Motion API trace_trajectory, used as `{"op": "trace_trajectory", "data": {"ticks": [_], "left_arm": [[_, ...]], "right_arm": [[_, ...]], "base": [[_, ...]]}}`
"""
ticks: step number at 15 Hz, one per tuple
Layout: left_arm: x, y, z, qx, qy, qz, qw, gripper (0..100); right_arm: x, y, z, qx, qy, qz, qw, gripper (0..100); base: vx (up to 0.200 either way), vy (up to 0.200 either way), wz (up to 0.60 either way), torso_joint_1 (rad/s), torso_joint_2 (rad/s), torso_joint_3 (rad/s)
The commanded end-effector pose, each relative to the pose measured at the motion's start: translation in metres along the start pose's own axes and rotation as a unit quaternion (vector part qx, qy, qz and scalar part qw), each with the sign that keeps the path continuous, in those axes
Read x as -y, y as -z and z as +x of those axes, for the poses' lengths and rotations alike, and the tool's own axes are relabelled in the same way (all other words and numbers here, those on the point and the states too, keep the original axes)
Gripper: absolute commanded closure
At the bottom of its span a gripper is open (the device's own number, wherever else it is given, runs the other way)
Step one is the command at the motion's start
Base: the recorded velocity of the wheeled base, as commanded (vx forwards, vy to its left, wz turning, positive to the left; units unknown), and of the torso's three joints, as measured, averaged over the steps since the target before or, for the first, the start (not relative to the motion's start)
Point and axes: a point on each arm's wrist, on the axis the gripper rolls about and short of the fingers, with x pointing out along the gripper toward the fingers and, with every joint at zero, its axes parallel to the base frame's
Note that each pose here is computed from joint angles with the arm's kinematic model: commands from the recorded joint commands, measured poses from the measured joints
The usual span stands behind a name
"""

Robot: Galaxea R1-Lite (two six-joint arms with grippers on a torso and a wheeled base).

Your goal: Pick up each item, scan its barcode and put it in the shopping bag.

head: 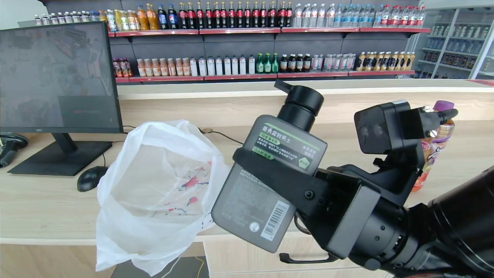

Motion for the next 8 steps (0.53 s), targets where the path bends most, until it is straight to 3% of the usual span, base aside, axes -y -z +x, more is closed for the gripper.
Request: {"op": "trace_trajectory", "data": {"ticks": [1, 8], "left_arm": [[0.0, 0.0, 0.0, 0.0, 0.0, 0.0, 1.0, 0], [0.0, 0.0, 0.0, 0.0, 0.0, 0.0, 1.0, 0]], "right_arm": [[-0.0064, -0.0056, -0.0009, 0.0, -0.019, -0.002, 1.0, 100], [-0.0129, -0.0118, -0.0056, 0.004, -0.03, -0.015, 0.999, 100]], "base": [[0.0, 0.0, 0.0, 0.0, 0.0, 0.0], [0.0, 0.0, 0.0, 0.0, 0.0, 0.0]]}}
